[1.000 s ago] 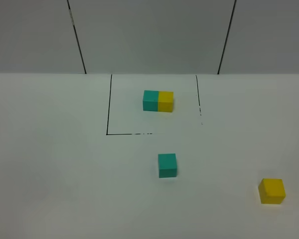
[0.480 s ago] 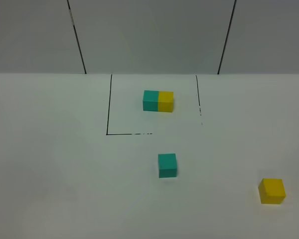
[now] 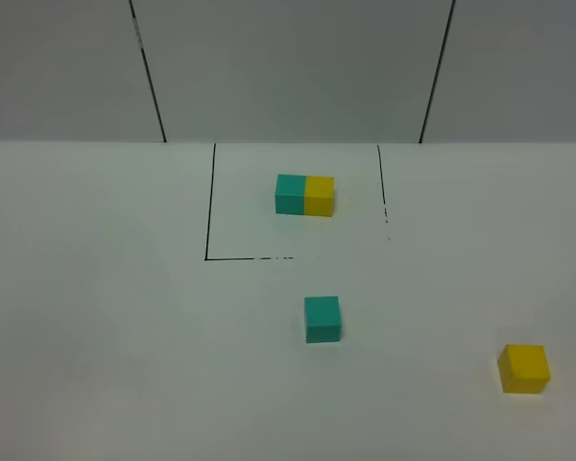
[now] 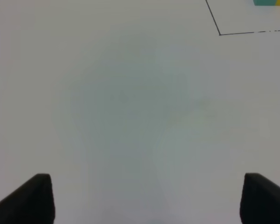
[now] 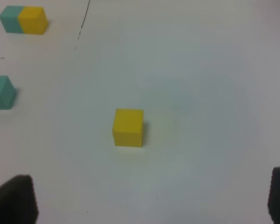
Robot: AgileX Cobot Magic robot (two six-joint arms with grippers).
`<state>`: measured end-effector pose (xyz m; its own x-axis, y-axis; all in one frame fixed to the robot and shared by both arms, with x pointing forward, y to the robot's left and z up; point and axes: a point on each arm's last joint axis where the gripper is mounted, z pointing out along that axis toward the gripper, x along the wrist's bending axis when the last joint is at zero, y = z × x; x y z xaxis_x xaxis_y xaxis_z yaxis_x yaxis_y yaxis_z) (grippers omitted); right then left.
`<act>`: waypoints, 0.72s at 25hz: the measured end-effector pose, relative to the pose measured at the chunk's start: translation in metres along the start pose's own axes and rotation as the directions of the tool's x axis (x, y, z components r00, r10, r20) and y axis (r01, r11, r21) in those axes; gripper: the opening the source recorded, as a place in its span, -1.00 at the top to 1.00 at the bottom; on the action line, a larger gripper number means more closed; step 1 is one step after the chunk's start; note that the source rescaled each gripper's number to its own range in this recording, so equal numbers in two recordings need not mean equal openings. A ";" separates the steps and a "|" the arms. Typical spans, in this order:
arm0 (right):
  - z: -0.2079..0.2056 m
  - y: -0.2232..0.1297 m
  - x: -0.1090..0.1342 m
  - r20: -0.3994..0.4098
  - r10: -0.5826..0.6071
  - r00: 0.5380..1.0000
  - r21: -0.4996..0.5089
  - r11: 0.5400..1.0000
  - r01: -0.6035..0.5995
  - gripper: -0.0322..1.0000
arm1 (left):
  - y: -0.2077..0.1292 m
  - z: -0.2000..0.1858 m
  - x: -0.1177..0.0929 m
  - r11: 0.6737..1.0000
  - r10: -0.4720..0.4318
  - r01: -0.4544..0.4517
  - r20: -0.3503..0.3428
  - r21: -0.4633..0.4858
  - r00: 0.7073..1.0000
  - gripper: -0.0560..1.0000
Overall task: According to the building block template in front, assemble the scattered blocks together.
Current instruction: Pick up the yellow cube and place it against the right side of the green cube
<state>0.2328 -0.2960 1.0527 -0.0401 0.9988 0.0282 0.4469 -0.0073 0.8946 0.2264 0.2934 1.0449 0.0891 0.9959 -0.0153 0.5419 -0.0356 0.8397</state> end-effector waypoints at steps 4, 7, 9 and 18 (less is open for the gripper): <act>0.000 0.000 0.000 0.000 0.000 1.000 0.000 1.000 0.000 -1.00 | 0.000 0.000 0.000 1.000 0.001 -0.001 -0.002 0.000 1.000 -0.78; 0.000 0.000 0.000 0.000 0.000 1.000 0.000 1.000 0.000 -1.00 | 0.000 0.000 0.000 1.000 0.001 -0.001 -0.002 0.000 1.000 -0.78; 0.000 0.000 0.000 0.000 0.000 1.000 0.000 1.000 0.000 -1.00 | 0.000 0.000 0.000 1.000 0.001 -0.001 -0.002 0.000 1.000 -0.78; 0.000 0.000 0.000 0.000 0.000 1.000 0.000 1.000 0.000 -1.00 | 0.000 0.000 0.000 1.000 -0.005 0.005 -0.003 0.000 1.000 -0.77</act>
<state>0.2328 -0.2960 1.0527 -0.0401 0.9988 0.0282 0.4469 -0.0073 0.8946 0.2264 0.2938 1.0449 0.0839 0.9963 -0.0173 0.5425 -0.0311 0.8395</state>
